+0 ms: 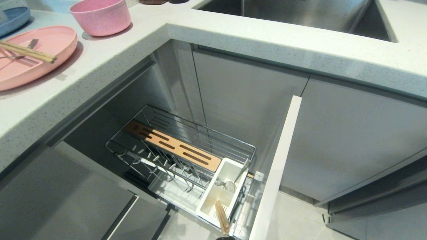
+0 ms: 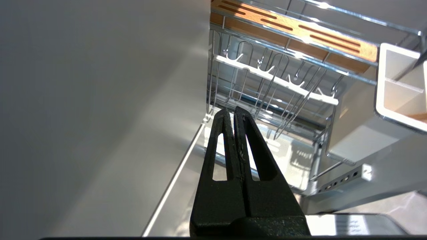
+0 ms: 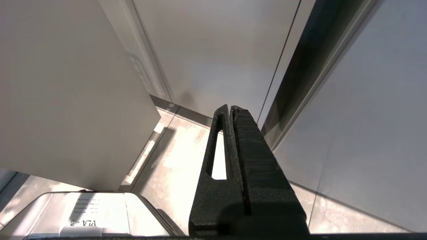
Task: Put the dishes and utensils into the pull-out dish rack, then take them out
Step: Pick up the chopsticks and place it in the cupboard
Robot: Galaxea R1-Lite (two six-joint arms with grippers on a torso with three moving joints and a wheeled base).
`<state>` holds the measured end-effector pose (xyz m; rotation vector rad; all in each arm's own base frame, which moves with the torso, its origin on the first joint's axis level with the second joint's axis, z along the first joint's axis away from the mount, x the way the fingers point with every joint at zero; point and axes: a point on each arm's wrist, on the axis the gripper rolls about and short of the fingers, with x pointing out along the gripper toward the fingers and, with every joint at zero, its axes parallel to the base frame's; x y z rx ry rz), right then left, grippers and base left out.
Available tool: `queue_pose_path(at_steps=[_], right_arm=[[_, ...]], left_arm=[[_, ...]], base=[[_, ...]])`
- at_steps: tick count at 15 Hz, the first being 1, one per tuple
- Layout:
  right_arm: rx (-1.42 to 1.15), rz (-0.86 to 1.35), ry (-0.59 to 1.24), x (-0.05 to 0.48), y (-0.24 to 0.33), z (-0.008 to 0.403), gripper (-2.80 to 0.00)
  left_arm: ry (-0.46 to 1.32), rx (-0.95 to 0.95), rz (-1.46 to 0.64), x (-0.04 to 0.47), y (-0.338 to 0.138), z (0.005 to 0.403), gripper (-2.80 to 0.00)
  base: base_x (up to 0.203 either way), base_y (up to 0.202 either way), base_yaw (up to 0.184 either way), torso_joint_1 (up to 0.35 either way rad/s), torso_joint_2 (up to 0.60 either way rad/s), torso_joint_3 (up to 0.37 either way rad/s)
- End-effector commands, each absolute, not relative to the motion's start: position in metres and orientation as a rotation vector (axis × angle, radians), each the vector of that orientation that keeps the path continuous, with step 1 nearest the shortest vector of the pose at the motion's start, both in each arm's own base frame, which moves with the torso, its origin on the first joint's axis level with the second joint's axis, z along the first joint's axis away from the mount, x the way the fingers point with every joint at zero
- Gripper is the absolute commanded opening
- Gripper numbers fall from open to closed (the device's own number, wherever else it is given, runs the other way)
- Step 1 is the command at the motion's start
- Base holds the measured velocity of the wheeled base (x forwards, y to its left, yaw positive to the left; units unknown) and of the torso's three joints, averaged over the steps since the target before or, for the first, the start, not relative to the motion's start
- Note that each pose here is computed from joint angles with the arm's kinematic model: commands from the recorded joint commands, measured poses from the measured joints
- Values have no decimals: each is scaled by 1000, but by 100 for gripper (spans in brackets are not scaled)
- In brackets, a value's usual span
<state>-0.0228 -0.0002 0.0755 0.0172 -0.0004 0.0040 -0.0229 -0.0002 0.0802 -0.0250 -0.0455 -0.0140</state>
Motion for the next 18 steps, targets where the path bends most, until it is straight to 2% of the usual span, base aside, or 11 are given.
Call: queue_pose_path(at_steps=[1, 6, 8, 13, 18], right_arm=[[18, 5, 1, -23, 0, 75, -280], [18, 5, 1, -23, 0, 75, -280], [18, 5, 1, -23, 0, 75, -280], [17, 5, 2, -23, 0, 75, -280], [17, 5, 1, -23, 0, 75, -280]], left_arm=[[-26, -23, -11, -21, 0, 75, -280], [-111, 96, -86, -24, -2, 87, -280], [-215, 77, -203, -35, -5, 117, -280], [-298, 106, -452, -80, -10, 180, -280], [-393, 138, -480, -100, -15, 281, -280]], base=[[0, 0, 0, 0, 0, 0], [0, 0, 0, 0, 0, 0], [0, 0, 0, 0, 0, 0], [0, 0, 0, 0, 0, 0], [0, 0, 0, 0, 0, 0]])
